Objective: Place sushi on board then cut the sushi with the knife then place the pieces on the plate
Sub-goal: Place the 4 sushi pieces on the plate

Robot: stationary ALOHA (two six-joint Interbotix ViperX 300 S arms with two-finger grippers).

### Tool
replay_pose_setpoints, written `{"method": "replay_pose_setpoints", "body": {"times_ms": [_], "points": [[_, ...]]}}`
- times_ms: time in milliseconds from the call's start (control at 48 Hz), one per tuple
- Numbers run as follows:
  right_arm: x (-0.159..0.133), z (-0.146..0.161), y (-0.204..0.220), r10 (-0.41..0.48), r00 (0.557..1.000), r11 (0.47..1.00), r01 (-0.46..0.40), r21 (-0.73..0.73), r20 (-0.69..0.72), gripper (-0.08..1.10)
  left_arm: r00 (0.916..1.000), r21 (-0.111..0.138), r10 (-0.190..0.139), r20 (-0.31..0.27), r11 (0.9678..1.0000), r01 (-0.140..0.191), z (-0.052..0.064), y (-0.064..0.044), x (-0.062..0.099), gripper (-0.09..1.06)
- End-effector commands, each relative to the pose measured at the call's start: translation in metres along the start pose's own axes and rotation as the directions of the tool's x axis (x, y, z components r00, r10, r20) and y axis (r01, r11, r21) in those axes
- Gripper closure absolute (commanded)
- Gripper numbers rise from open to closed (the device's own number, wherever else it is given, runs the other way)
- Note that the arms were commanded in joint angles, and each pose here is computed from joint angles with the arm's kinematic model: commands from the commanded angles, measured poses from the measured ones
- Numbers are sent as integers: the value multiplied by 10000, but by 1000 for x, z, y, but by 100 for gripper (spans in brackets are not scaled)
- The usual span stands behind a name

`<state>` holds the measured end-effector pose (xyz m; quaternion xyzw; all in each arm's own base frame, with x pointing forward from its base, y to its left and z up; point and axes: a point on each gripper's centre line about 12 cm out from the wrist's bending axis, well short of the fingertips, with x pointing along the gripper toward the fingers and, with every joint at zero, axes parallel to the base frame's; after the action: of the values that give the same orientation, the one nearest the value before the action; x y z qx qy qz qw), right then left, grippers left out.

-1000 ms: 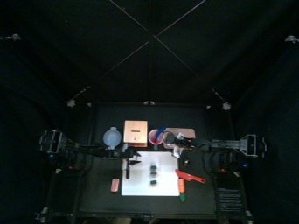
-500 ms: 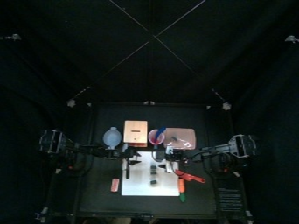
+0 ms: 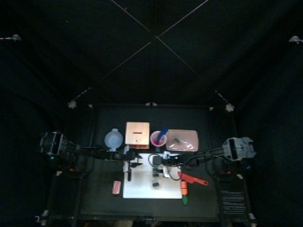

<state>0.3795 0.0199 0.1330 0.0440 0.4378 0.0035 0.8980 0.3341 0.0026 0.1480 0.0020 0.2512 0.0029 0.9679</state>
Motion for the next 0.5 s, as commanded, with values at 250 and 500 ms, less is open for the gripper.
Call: {"method": "replay_pose_setpoints", "body": {"times_ms": [250,500], "points": [[12,15,2,7,9998,9999,-4,-135,198,22,9997,15,24,261,10000,-24,8,1,-2,19],[8,11,-1,-14,10000,10000,14,65,80,42,9998,15,23,184,10000,-23,5,1,-2,19]]}}
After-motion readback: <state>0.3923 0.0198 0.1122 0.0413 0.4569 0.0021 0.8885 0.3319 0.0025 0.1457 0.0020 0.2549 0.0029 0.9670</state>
